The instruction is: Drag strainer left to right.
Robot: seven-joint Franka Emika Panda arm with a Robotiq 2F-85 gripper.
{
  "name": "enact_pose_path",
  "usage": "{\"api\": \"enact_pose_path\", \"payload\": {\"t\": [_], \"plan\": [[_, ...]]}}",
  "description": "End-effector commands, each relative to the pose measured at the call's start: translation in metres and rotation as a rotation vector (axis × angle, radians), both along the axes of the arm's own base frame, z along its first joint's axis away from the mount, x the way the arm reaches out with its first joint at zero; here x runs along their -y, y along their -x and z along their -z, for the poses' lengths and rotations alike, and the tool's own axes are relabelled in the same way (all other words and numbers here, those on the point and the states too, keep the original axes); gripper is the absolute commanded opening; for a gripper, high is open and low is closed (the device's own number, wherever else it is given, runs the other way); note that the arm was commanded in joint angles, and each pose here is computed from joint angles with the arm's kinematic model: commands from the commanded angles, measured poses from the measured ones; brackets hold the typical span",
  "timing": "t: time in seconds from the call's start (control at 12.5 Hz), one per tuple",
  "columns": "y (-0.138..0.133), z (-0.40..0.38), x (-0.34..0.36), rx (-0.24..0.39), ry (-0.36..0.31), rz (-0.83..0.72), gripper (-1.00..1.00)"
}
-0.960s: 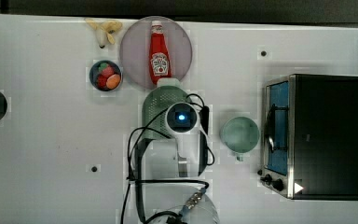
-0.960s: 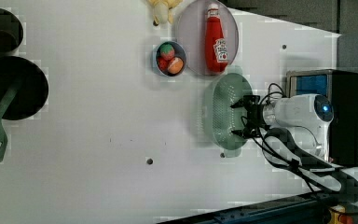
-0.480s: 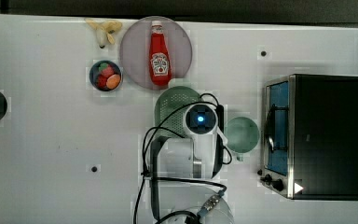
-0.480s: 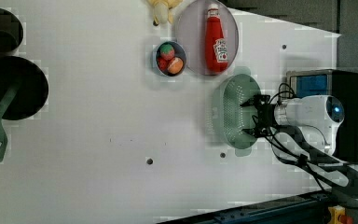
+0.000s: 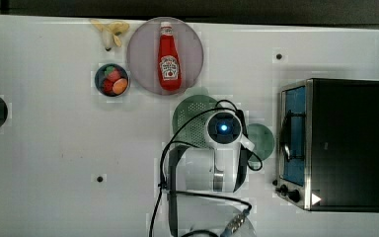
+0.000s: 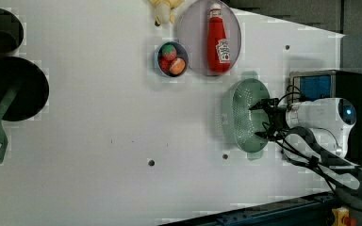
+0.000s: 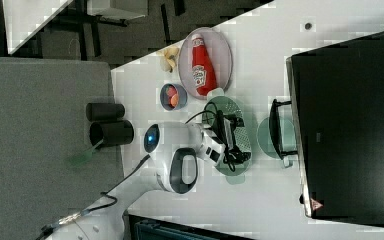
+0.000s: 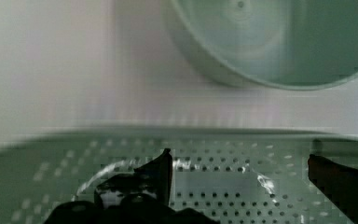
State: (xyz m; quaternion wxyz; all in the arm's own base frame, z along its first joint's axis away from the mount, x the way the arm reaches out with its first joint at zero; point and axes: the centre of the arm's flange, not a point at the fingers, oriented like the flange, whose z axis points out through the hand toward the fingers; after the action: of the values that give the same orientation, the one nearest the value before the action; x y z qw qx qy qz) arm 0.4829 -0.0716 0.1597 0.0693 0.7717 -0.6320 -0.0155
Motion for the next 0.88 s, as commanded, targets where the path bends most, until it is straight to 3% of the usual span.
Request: {"api": "enact_pose_path", "payload": {"t": [0.08,0.32,0.56,0.88], "plan": [[-0.03,-0.076,-0.023,0.106,-0.033,-0.383,1.0],[-0.037,-0.157,-0.028,0.112,-0.038,-0.485,1.0],[-0.034,-0.251,-0.041,0.063,-0.05,-0.497,1.0],[-0.007,-0.366,-0.044,0.0,-0.096,-0.475,1.0]]}}
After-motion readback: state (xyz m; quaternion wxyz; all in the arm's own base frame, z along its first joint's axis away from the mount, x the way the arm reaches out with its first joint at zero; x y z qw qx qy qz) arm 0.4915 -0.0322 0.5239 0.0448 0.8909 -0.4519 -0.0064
